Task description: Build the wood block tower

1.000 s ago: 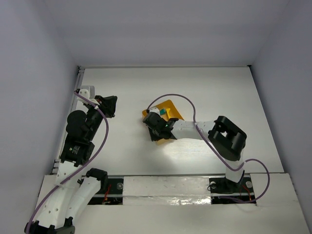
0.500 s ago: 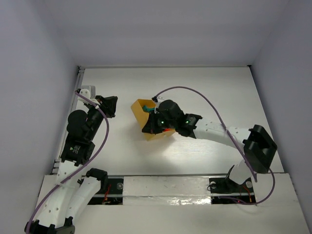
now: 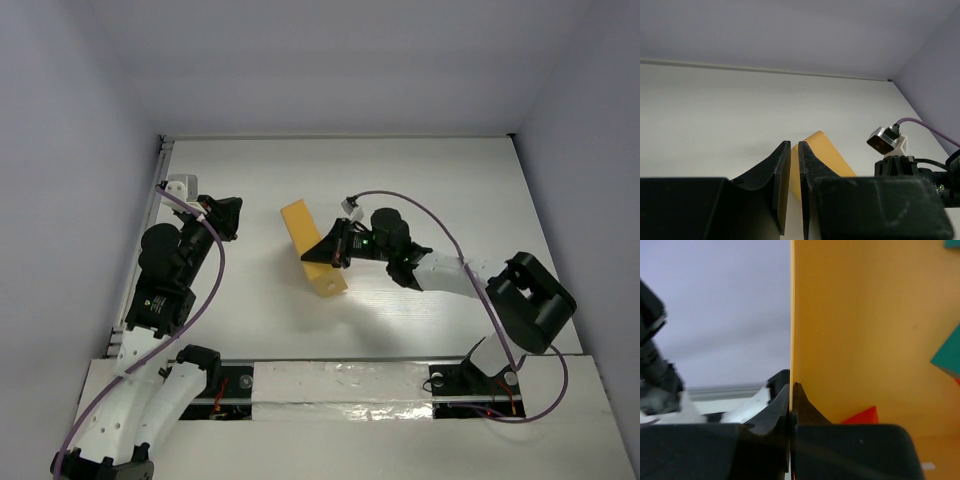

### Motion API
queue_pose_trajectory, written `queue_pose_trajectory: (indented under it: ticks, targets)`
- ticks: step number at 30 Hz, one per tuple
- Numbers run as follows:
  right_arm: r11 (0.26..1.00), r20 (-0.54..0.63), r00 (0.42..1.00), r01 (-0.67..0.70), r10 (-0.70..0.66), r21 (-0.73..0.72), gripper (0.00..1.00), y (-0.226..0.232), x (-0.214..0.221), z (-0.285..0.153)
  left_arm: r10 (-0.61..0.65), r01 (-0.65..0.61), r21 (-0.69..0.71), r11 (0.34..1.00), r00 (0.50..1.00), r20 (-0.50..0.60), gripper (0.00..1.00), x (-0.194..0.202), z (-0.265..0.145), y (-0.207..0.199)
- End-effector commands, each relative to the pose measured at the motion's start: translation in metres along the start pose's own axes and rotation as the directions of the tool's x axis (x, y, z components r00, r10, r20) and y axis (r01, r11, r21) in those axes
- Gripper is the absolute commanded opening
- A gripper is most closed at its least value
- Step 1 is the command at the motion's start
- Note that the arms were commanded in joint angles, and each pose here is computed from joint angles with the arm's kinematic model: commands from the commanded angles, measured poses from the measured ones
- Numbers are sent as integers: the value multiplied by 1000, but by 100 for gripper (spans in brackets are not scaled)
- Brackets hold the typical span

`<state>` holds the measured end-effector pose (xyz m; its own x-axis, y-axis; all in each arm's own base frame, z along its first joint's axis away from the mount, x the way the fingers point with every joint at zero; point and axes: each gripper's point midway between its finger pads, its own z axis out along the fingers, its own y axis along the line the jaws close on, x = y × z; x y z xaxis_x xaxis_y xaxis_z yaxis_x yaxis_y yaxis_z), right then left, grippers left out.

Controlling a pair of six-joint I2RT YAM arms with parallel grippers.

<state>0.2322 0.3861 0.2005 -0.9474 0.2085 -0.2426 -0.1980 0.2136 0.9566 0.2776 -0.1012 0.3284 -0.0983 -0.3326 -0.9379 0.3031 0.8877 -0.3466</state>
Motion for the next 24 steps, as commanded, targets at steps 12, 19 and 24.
queue_pose_trajectory:
  ticks: [12, 19, 24]
  targets:
    - [816, -139, 970, -241, 197, -525, 0, 67, -6, -34, 4, -4, 13, 1000, 999, 42, 9, -10, 1, -3]
    - [770, -142, 967, -256, 214, -584, 0, 70, -13, -39, 3, -4, 8, 1000, 999, 36, 9, -8, 2, -1]
    - [744, -161, 954, -298, 253, -598, 0, 80, -25, -45, 0, 0, 5, 1000, 1000, 27, 9, -6, 4, 0]
